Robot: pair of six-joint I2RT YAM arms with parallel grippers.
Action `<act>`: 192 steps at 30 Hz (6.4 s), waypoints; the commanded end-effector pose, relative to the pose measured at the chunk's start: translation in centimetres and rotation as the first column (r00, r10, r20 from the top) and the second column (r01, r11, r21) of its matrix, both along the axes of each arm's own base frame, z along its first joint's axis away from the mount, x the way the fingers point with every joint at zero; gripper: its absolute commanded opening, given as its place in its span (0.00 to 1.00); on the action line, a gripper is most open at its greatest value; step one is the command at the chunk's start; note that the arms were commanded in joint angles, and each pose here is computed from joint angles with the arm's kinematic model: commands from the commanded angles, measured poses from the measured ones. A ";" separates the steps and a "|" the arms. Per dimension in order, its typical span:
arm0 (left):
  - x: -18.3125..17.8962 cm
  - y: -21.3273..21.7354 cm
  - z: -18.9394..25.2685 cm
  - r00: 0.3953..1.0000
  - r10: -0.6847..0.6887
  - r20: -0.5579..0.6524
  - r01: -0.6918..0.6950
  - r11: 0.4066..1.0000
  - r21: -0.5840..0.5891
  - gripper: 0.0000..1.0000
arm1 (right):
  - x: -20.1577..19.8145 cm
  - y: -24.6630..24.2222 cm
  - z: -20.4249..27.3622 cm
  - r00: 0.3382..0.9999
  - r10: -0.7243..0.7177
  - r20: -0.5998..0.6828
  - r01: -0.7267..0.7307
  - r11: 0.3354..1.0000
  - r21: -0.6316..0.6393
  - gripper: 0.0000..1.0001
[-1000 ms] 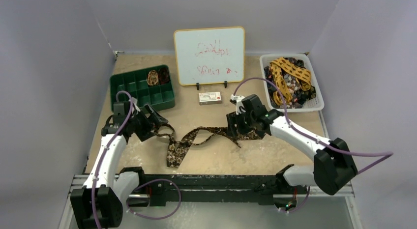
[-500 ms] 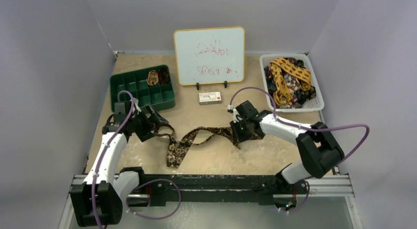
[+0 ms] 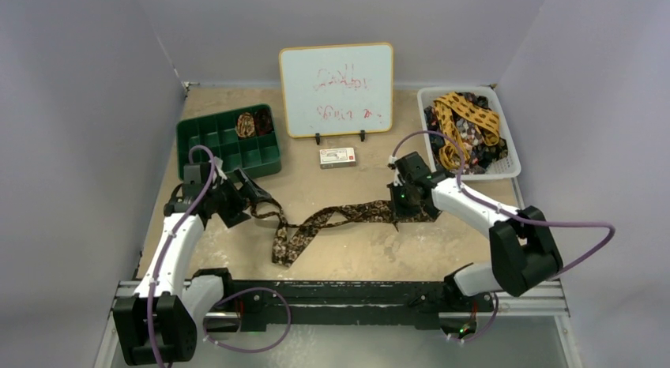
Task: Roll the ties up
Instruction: Flatten out the tie at the center of the board.
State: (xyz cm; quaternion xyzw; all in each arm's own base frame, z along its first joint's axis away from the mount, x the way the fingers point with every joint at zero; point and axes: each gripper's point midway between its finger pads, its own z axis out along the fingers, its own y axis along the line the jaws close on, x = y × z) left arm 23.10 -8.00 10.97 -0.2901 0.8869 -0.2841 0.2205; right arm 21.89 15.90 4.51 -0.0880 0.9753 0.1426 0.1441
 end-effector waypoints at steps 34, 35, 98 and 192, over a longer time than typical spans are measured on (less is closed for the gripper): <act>0.1 0.0 -4.4 0.982 0.165 -0.092 -0.166 0.986 -0.005 0.74 | 2.9 -2.8 1.2 0.995 -0.039 -0.088 0.039 0.999 -0.006 0.07; 0.3 0.0 -4.8 0.979 0.169 -0.110 -0.171 0.985 -0.006 0.73 | 2.9 -2.8 1.2 0.996 -0.038 -0.085 0.038 0.999 -0.005 0.07; -2.0 -2.3 0.0 0.989 -0.109 -0.102 0.128 0.970 0.205 0.56 | 11.5 1.2 11.5 0.909 0.147 0.391 -0.234 0.954 0.186 0.56; 6.0 -5.6 -6.1 0.705 -0.678 -0.209 0.706 0.639 0.307 0.25 | -2.4 7.8 -1.1 0.778 0.561 -0.283 -0.402 0.791 0.461 0.00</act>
